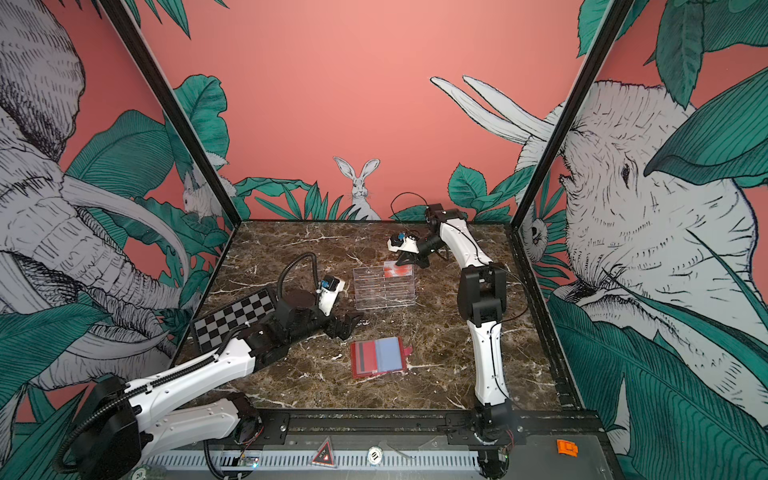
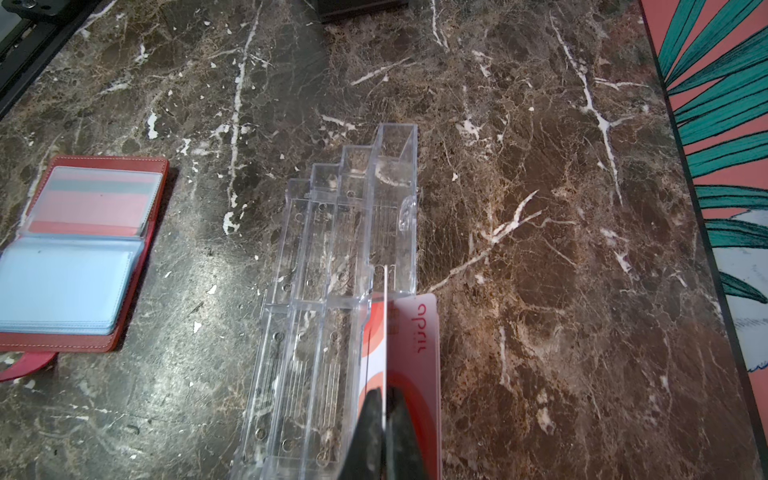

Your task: Take the credit cards out of the card holder

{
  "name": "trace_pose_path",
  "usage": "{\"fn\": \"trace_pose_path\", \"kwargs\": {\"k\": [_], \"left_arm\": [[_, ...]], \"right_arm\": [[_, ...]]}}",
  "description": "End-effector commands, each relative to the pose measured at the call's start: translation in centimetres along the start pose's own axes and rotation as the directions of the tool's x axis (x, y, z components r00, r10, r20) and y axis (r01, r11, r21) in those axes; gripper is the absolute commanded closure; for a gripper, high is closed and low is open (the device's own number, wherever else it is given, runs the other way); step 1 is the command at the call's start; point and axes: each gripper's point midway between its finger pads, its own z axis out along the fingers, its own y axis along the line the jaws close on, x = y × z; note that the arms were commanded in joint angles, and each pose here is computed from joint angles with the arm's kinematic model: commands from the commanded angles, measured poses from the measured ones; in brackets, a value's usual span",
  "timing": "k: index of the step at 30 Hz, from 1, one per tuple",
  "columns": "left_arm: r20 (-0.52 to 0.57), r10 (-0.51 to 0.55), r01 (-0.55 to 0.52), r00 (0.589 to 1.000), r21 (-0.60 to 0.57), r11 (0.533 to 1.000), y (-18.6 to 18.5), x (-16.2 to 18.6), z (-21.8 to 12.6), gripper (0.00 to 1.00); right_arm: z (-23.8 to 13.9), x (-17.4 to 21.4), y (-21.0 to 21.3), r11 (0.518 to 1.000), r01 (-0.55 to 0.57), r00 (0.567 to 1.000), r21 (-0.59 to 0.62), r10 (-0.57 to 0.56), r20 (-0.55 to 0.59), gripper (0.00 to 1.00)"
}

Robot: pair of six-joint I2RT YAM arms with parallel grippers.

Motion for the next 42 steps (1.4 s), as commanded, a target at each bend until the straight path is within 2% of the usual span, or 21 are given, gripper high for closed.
{"fn": "trace_pose_path", "kwargs": {"k": [1,10,15,20,24,28,34,38,40,42], "left_arm": [[0.035,-0.014,0.014,0.999,0.003,1.000,0.0,-0.9,-0.4,0.01],[0.040,-0.026,0.026,0.999,0.002,1.000,0.1,-0.7,-0.7,0.01],[0.041,-0.032,0.032,0.999,-0.004,0.999,0.2,-0.5,-0.8,0.01],[0.038,-0.047,0.046,0.998,0.004,0.999,0.1,-0.4,-0.8,0.01],[0.046,-0.060,0.060,0.997,0.010,0.998,0.0,-0.5,-1.1,0.01],[0.048,-0.080,0.080,0.996,0.010,0.997,0.0,-0.4,-1.3,0.01],[0.051,-0.125,0.124,0.991,0.025,0.992,-0.1,-0.1,-1.9,0.01],[0.038,-0.176,0.175,0.984,0.029,0.984,-0.1,0.7,-2.2,0.01],[0.012,-0.209,0.209,0.978,0.018,0.978,0.0,1.3,-2.3,0.01],[-0.017,-0.245,0.245,0.969,0.016,0.969,0.0,1.9,-2.4,0.01]], "right_arm": [[0.7,0.7,0.7,0.999,-0.037,0.999,-0.034,0.037,-0.016,1.00],[0.6,0.5,0.4,0.999,-0.045,0.999,-0.018,0.044,-0.021,0.92],[0.1,-0.8,0.3,0.999,-0.036,0.999,0.002,0.036,-0.014,0.82],[-0.3,-0.8,-0.3,0.998,-0.041,0.998,0.043,0.043,-0.035,0.80],[-1.8,-2.6,-1.1,0.994,-0.028,0.999,0.104,0.030,-0.017,0.74],[-3.6,-4.6,-2.1,0.978,0.007,1.000,0.206,-0.007,-0.001,0.59],[-6.3,-7.0,-2.4,0.938,0.054,0.998,0.343,-0.057,-0.001,0.52],[-9.0,-9.0,-2.9,0.871,0.015,0.999,0.491,-0.038,0.038,0.49],[-11.8,-10.1,-4.6,0.756,-0.127,0.990,0.642,0.055,0.131,0.35],[-15.5,-11.0,-5.2,0.600,-0.305,0.950,0.740,0.138,0.279,0.25]]}}
